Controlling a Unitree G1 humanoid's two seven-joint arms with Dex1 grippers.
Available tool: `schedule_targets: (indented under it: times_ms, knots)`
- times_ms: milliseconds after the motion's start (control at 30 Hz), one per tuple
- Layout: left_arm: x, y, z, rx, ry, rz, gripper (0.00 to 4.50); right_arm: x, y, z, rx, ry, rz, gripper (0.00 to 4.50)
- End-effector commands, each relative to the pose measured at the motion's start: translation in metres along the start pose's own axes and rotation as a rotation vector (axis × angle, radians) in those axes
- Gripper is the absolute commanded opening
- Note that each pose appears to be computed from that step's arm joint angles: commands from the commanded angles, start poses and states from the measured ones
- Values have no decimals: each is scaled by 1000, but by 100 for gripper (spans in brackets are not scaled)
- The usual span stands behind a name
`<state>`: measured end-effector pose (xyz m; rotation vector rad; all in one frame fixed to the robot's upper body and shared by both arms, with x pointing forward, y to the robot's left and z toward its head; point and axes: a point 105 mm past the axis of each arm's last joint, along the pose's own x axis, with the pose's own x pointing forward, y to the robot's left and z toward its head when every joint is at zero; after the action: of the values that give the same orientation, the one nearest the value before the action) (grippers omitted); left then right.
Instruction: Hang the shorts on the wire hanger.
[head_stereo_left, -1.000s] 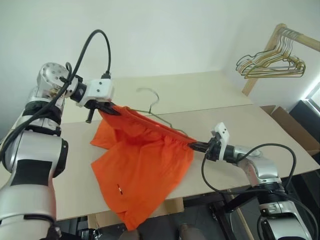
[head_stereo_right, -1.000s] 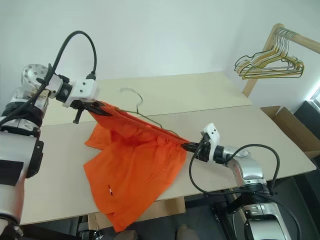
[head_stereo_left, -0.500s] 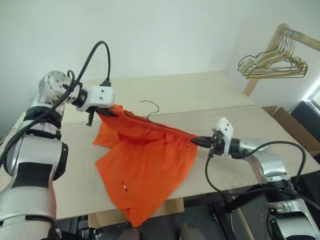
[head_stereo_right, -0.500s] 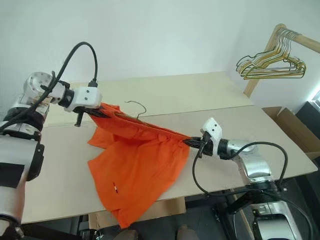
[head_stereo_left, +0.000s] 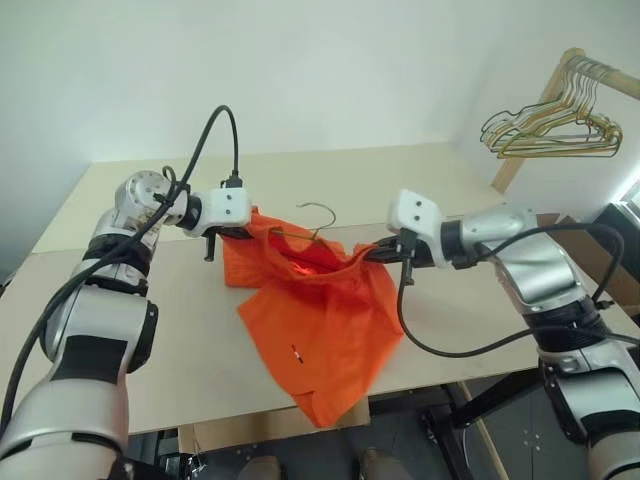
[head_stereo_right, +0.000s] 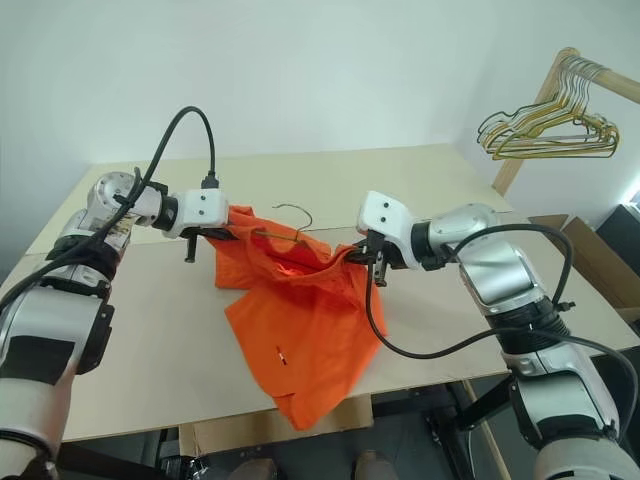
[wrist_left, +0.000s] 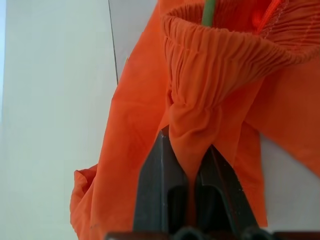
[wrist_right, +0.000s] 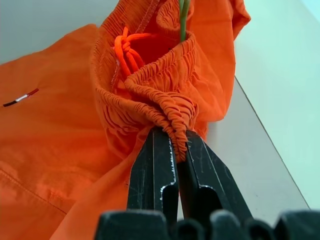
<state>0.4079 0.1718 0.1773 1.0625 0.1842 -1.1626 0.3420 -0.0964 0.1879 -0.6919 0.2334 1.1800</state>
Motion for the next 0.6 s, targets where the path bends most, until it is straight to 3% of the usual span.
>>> schedule_targets:
  times_ms: [33,367,600]
  knots:
    - [-4,11,16,8,-79,59,0,0,-7,15,-1,20,-27,8]
    - [-4,7,10,-33,-98,77,0,-1,-42,-5,139,156,-215,8]
    - [-8,13,15,-123,-190,148,0,-8,-38,-9,76,171,-208,8]
